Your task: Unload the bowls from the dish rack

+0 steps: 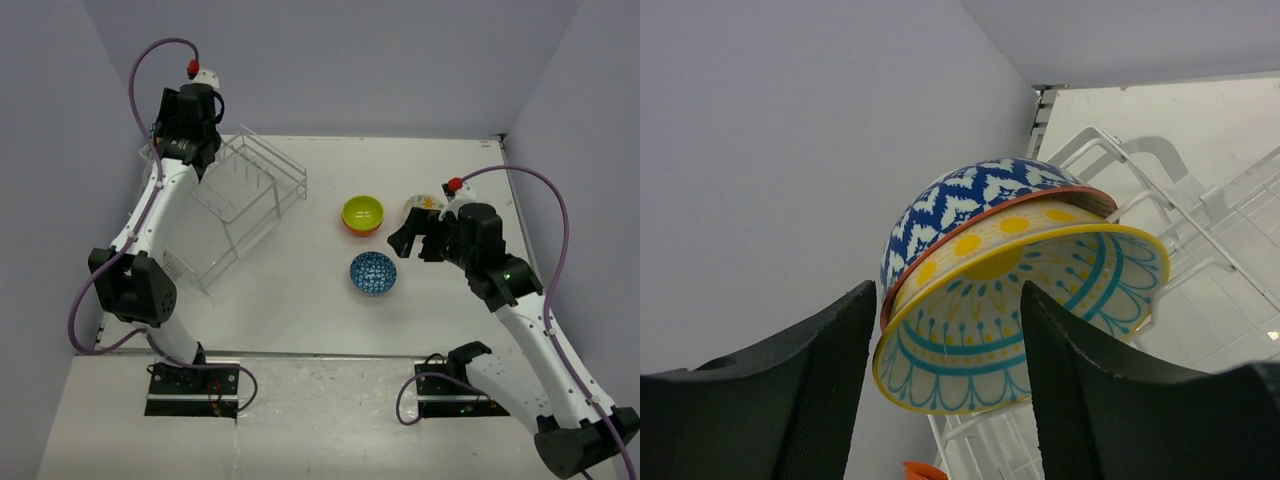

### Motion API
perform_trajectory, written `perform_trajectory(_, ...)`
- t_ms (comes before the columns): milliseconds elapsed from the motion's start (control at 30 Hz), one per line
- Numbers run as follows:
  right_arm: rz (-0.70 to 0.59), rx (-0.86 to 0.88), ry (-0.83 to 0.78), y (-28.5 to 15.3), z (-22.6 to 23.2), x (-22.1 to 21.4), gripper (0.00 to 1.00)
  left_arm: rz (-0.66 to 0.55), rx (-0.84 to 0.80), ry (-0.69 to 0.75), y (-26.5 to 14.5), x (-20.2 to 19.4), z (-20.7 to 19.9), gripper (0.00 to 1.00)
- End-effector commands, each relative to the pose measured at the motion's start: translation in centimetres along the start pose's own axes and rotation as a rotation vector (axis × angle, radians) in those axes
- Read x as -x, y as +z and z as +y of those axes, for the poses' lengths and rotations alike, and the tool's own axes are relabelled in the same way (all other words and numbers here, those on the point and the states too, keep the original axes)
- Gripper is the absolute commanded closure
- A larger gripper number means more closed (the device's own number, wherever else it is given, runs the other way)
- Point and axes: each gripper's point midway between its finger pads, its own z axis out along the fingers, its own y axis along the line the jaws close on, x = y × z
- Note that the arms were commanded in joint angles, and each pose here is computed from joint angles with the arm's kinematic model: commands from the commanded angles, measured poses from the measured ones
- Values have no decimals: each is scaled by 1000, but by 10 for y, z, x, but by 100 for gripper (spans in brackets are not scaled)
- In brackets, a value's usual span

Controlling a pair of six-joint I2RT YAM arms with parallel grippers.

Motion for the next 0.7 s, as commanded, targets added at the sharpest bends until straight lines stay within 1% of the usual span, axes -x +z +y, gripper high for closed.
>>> perform_trajectory(0,-41,38,-32,0,8,13,1,-31,16,-40,-1,13,8,40)
perform_trajectory(133,-49,35,-35,3,7,15,1,-35,16,-42,-1,15,9,52)
perform_trajectory(200,-48,42,-35,4,8,15,1,-36,15,-42,-2,15,9,55)
perform_trajectory(233,-47,44,-35,4,9,15,1,-37,14,-43,-1,15,9,60)
perform_trajectory(300,-46,48,-35,4,10,15,1,-40,17,-44,-2,16,10,64)
perform_trajectory(333,-44,49,-35,4,10,15,1,-42,18,-45,-2,16,10,70)
perform_trajectory(367,-46,50,-35,4,10,15,1,-49,19,-51,-3,18,12,73)
perform_trajectory(433,-47,54,-41,3,10,15,1,-59,15,-52,-4,18,11,77)
perform_trajectory(500,-56,64,-46,1,13,17,1,-61,19,-50,-4,16,11,78)
perform_trajectory(600,-61,68,-47,0,13,17,1,-64,15,-50,-4,16,10,84)
perform_trajectory(633,-62,67,-46,0,12,16,1,-61,9,-46,-3,15,8,88)
perform_trajectory(667,-62,69,-47,0,13,16,1,-61,9,-45,-3,15,8,90)
